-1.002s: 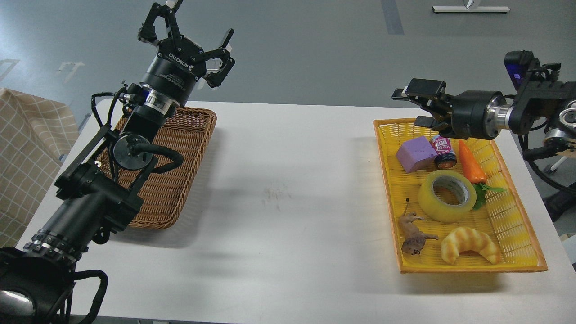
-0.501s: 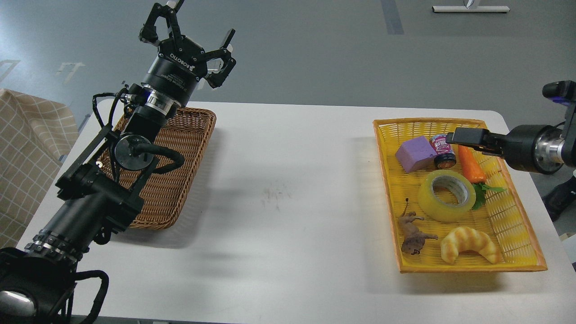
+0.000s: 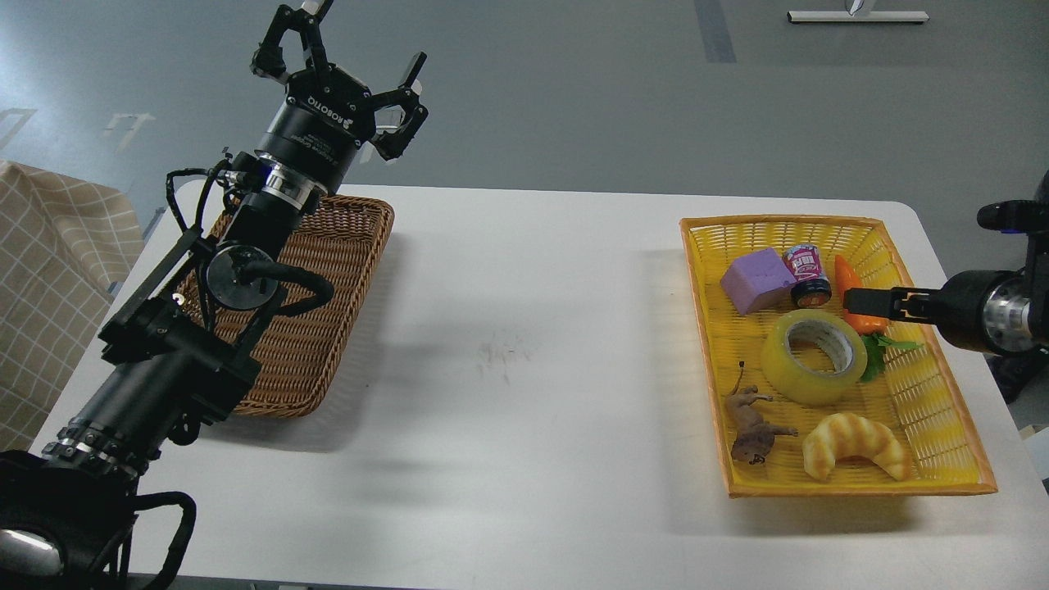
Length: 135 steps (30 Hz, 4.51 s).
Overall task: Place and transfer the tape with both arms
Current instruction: 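Move the right gripper down into the yellow basket toward the tape roll, then grasp the yellow tape roll through its hole with the right gripper, then carry the tape roll out of the basket and set it on the table, then release the tape and raise the right gripper back over the yellow basket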
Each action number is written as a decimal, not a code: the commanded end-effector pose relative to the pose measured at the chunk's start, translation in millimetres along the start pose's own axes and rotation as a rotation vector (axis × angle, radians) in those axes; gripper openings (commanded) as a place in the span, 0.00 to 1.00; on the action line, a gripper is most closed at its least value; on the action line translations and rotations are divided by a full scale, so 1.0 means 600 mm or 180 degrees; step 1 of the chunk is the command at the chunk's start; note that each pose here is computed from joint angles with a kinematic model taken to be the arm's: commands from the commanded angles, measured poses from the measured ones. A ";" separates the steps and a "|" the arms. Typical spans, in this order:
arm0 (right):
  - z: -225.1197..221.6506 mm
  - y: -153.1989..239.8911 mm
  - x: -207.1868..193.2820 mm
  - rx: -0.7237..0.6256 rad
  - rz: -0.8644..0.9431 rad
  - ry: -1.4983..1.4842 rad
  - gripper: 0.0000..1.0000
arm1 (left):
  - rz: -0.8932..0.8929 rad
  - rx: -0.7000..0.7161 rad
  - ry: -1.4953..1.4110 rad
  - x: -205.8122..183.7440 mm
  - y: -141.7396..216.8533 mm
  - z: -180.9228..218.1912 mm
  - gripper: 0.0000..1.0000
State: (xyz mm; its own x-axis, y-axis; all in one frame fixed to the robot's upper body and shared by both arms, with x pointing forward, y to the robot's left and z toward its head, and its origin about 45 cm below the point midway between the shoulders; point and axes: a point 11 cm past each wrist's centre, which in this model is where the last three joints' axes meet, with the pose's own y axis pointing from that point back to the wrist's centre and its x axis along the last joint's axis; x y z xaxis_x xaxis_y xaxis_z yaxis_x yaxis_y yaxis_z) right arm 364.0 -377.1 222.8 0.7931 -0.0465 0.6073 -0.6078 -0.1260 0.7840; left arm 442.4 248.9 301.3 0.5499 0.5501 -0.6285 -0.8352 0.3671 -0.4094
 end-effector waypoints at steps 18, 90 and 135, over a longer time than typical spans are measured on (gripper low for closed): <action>0.004 -0.056 -0.036 -0.0033 -0.0172 -0.0202 0.64 | 0.0009 0.0003 0.0020 0.001 0.001 -0.004 0.98; -0.397 -0.125 0.030 0.1079 -0.0135 0.0795 0.00 | 0.0009 0.0003 0.0020 0.001 0.001 -0.004 0.98; -0.486 -0.139 0.053 0.1082 -0.0070 0.1009 1.00 | 0.0006 0.0001 -0.0004 0.001 0.001 0.001 0.98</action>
State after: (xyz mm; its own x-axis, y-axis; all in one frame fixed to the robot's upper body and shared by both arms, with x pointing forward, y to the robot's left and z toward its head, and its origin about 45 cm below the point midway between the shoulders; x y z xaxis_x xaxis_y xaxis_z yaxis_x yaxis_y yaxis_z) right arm 417.7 -70.5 194.8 0.7314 0.3026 0.6111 -0.4688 -0.4277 0.7729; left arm 442.3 249.5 301.1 0.5487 0.5501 -0.6296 -0.8360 0.3653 -0.4094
